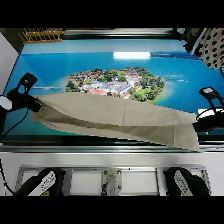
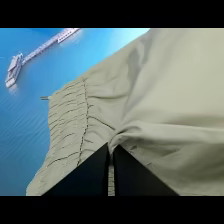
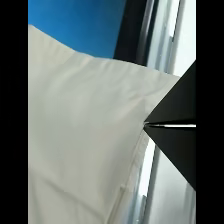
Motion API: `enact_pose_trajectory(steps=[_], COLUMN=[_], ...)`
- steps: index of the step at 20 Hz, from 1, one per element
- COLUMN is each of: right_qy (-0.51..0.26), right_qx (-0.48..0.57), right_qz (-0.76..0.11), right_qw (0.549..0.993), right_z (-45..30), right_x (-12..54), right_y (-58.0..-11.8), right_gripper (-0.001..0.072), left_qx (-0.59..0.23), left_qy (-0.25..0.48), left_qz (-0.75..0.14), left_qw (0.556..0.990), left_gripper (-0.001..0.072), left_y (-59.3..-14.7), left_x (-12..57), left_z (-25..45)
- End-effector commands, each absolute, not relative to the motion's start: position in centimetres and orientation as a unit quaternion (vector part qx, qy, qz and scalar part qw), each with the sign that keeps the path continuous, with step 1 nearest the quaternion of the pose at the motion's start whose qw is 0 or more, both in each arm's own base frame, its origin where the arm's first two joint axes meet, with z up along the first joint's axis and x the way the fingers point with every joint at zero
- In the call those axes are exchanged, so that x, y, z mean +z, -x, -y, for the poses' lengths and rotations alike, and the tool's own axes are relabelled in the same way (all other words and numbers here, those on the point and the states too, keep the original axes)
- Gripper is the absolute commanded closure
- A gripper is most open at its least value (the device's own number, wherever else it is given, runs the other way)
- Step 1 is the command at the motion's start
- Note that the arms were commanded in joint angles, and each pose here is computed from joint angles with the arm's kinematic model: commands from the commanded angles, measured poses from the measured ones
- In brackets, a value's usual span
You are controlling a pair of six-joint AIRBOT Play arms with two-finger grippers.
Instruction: Fold the clothes and pants, and hang the long-sleeved shirts on hangers.
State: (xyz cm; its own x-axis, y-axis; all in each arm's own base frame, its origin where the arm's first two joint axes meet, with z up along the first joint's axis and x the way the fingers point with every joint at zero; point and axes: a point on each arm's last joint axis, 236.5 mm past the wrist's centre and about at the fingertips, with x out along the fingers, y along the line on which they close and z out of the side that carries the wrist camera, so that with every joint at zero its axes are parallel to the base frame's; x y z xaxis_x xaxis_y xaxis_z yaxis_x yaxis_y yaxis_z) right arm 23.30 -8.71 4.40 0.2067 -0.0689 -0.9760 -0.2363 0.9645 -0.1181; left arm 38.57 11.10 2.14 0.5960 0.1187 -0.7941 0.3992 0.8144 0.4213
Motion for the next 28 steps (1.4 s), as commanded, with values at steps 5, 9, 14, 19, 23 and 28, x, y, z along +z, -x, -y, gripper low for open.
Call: enact_pose_trajectory(steps=[5,9,14,19,23,28], right_qy=[0.086,0.083,0.078,0.074,0.069,0.055], right_qx=[0.056,0.049,0.051,0.056,0.061,0.048], right_qz=[-0.699,-0.725,-0.733,-0.738,-0.741,-0.738], right_qw=[0.707,0.682,0.674,0.668,0.665,0.671], right_z=[7.7,7.9,7.7,7.4,7.1,6.9], right_x=[1.1,-0.7,-1.4,-2.3,-2.7,-2.8], right_y=[-17.7,-16.0,-15.4,-14.9,-14.6,-14.9], right_gripper=[0.0713,0.0713,0.0713,0.0711,0.0697,0.0205], left_qx=[-0.080,-0.077,-0.087,-0.091,-0.101,-0.096], left_qy=[-0.280,-0.261,-0.286,-0.262,-0.255,-0.228], left_qz=[-0.469,-0.494,-0.505,-0.531,-0.542,-0.560], left_qw=[0.834,0.826,0.810,0.801,0.794,0.791], left_gripper=[0.0702,0.0702,0.0702,0.0702,0.0701,0.0198], left_y=[-35.2,-33.7,-32.9,-31.2,-30.5,-29.4], left_x=[-1.2,-2.0,-2.2,-3.0,-3.3,-3.4], left_z=[-11.8,-12.8,-13.6,-14.0,-13.7,-14.0])
